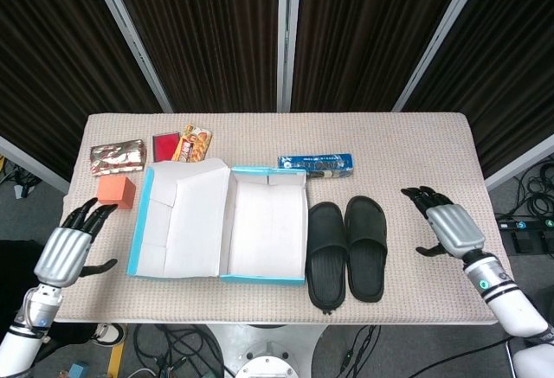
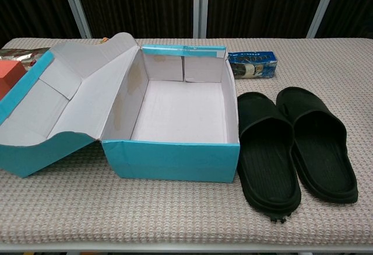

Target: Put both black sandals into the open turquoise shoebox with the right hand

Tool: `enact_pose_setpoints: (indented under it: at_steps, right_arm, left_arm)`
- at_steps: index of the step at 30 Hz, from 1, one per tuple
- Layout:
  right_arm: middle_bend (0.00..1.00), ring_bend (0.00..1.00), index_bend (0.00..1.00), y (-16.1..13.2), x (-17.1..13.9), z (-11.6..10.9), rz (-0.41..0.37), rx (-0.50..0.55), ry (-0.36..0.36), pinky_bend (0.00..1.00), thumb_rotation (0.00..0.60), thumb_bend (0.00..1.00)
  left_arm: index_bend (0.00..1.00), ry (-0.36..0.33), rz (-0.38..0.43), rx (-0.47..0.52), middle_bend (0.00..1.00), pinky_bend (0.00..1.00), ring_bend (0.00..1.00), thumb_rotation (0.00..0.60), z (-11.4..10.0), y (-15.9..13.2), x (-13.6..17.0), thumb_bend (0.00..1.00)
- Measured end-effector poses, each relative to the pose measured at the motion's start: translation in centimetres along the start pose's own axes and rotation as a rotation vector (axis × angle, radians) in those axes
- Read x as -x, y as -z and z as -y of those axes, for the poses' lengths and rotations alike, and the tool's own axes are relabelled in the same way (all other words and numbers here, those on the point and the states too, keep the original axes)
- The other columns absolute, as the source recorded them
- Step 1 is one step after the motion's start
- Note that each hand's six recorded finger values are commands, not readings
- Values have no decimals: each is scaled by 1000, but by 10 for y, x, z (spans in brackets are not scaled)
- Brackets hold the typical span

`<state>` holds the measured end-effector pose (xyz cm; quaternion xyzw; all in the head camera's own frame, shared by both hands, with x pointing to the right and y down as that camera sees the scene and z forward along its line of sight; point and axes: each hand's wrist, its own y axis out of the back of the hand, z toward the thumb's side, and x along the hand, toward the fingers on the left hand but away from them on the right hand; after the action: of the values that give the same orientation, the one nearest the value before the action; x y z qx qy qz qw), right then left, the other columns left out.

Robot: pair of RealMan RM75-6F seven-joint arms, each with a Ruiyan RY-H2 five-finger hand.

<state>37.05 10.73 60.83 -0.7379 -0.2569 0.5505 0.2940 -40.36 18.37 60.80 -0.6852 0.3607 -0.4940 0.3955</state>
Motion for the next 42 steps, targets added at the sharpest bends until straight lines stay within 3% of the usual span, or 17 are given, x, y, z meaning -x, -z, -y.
enact_pose_setpoints:
  at_steps: [8, 21, 31, 42]
  right_arm:
    - [76, 0, 0, -49, 50, -5, -62, -4, -145, 165, 600, 0]
    - [76, 0, 0, -102, 94, 23, -73, -54, -309, 174, 600, 0]
    - [76, 0, 0, -125, 104, 53, -51, -108, -383, 174, 600, 0]
    - [94, 25, 2, -136, 114, 61, -27, -133, -398, 184, 600, 0]
  left_arm:
    - [96, 13, 2, 3, 144, 164, 41, 600, 1, 4, 1, 0]
    - [96, 26, 2, 11, 144, 162, 41, 600, -3, 13, 4, 0]
    - [96, 44, 1, 10, 144, 162, 41, 600, 0, 14, 6, 0]
    - [96, 65, -1, 14, 144, 162, 41, 600, 4, 16, 8, 0]
